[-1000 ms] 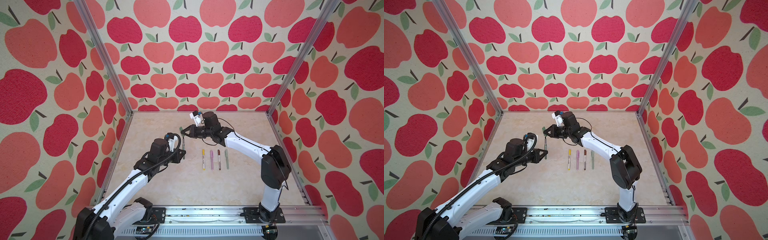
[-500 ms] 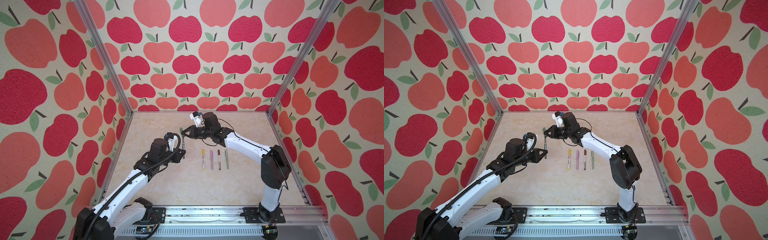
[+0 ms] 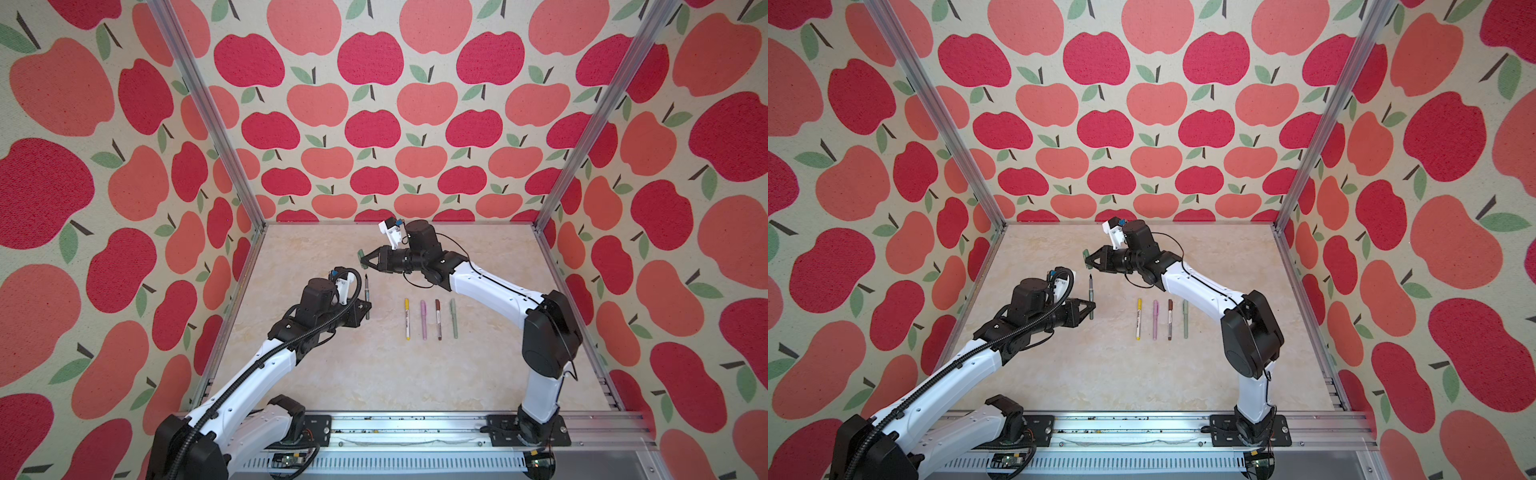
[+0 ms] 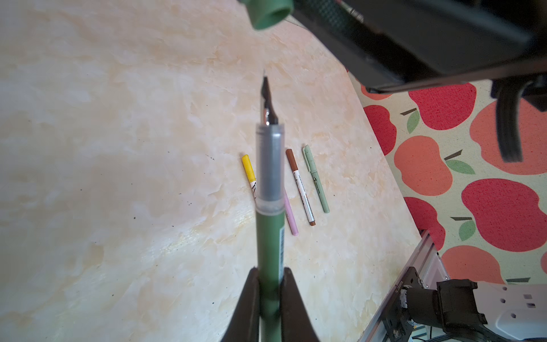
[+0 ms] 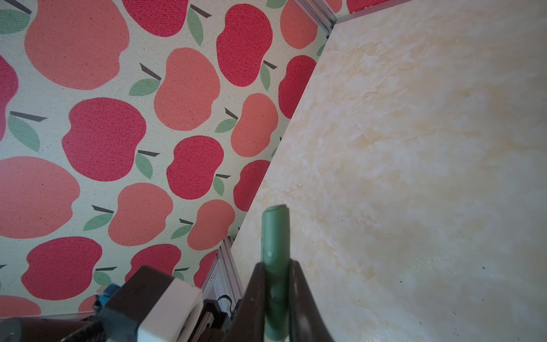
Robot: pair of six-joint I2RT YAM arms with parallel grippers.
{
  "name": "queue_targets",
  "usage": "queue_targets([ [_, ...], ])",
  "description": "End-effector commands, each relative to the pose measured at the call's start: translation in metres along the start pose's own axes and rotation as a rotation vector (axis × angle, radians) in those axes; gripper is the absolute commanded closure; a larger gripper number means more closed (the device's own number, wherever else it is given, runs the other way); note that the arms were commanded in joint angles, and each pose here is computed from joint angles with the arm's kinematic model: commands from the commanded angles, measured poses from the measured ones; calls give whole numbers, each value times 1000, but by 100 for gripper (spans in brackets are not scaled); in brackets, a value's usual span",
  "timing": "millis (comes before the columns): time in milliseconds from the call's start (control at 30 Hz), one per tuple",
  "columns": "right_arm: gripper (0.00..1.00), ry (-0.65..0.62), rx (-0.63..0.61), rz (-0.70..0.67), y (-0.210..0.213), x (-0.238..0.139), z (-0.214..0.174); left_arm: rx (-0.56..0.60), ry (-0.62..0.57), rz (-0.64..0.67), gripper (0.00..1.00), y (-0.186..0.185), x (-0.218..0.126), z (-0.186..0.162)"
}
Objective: Insert the pens into the pen caps
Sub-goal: 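Push the green cap down over the pen tip with the right gripper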
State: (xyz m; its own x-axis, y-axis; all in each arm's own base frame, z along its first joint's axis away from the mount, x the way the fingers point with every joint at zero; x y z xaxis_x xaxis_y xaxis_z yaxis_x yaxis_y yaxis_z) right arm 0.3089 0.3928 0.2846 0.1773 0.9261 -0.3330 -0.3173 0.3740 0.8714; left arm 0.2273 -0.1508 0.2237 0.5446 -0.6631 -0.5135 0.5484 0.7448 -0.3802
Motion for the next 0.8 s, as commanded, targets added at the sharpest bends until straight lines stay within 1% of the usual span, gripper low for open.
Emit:
queue_targets([
  [0,95,6,-19,6,7,-1,-2,7,-22,-6,100,-1,-4,2],
  [267,95,21,-7,-6,-1,5,-8,9,-26,-1,100,-1,-5,2],
  [767,95,28,-6,-14,-4,2,-17,2,-33,10,100,1,-5,3],
])
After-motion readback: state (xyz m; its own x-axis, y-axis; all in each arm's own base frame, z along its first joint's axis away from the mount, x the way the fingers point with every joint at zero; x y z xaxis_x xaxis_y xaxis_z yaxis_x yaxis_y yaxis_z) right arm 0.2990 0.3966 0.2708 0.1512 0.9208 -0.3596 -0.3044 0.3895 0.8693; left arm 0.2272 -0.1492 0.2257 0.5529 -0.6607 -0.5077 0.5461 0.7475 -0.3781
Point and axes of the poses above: each gripper's point midway between its finger pads, its own x axis out along the fingers, its own y axis along the line the jaws close on, z = x × y, the point moved 7 cm from there along -x, back along the fingers, and after that the axes turned 13 degrees about x, right-handed, at the moved point
